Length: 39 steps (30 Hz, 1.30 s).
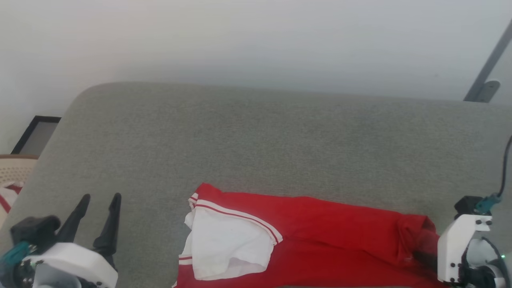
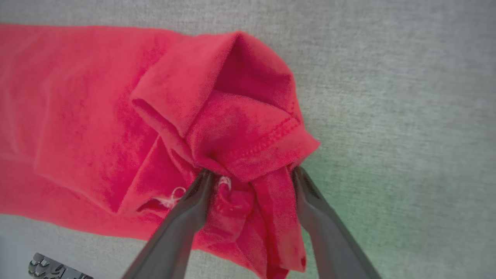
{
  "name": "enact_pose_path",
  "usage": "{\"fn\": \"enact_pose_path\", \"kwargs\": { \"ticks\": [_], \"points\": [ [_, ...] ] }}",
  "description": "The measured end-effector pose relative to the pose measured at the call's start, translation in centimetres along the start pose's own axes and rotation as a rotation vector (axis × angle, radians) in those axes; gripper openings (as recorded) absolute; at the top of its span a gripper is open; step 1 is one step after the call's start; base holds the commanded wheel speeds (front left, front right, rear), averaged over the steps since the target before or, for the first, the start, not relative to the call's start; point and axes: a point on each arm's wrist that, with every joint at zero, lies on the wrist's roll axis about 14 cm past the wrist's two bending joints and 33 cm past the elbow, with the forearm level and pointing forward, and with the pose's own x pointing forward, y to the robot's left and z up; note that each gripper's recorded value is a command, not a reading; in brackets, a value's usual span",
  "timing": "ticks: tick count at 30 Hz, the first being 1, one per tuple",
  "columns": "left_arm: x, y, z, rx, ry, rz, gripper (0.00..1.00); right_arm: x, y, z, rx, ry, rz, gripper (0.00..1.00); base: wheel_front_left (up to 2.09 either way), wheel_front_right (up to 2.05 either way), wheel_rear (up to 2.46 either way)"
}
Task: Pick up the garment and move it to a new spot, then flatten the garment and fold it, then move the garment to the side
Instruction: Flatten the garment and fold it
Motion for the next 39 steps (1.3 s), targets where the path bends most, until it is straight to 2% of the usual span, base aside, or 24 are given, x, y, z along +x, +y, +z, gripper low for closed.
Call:
{"fn": "enact_pose_path", "kwargs": {
  "ticks": [3, 4, 5, 6, 14, 22, 35, 39],
  "points": [
    [-0.6, 0.7, 0.2, -0.007, -0.039, 0.020, 1.00, 0.8, 0.7, -0.3, 0.004, 0.023, 0.018, 1.00, 0.00, 0.00, 0.00],
    [-0.9, 1.0, 0.1, -0.016, -0.046, 0.027, 1.00, 1.1, 0.9, -0.3, 0.001, 0.027, 0.023, 0.92, 0.00, 0.00, 0.00],
    [-1.0, 1.1, 0.2, -0.019, -0.061, 0.029, 1.00, 1.3, 1.1, -0.3, -0.004, 0.033, 0.028, 0.38, 0.00, 0.00, 0.00],
    [-1.1, 1.3, 0.3, -0.021, -0.073, 0.038, 1.00, 1.6, 1.5, -0.4, -0.010, 0.041, 0.036, 0.00, 0.00, 0.00, 0.00],
    [-2.1, 3.1, 0.1, -0.043, -0.122, 0.082, 1.00, 2.6, 3.4, 0.0, -0.003, 0.030, 0.108, 0.00, 0.00, 0.00, 0.00],
    [-2.6, 3.9, -0.7, -0.062, -0.130, 0.113, 1.00, 2.2, 2.6, 1.4, 0.004, -0.027, 0.109, 0.00, 0.00, 0.00, 0.00],
    [-1.5, 3.3, -1.2, -0.060, -0.123, 0.100, 1.00, -1.7, -8.4, 4.1, 0.081, -0.152, -0.137, 0.00, 0.00, 0.00, 0.00],
    [-1.0, 2.7, -1.2, -0.060, -0.121, 0.080, 1.00, -2.5, -9.9, 4.3, 0.078, -0.164, -0.178, 0.00, 0.00, 0.00, 0.00]
  ]
}}
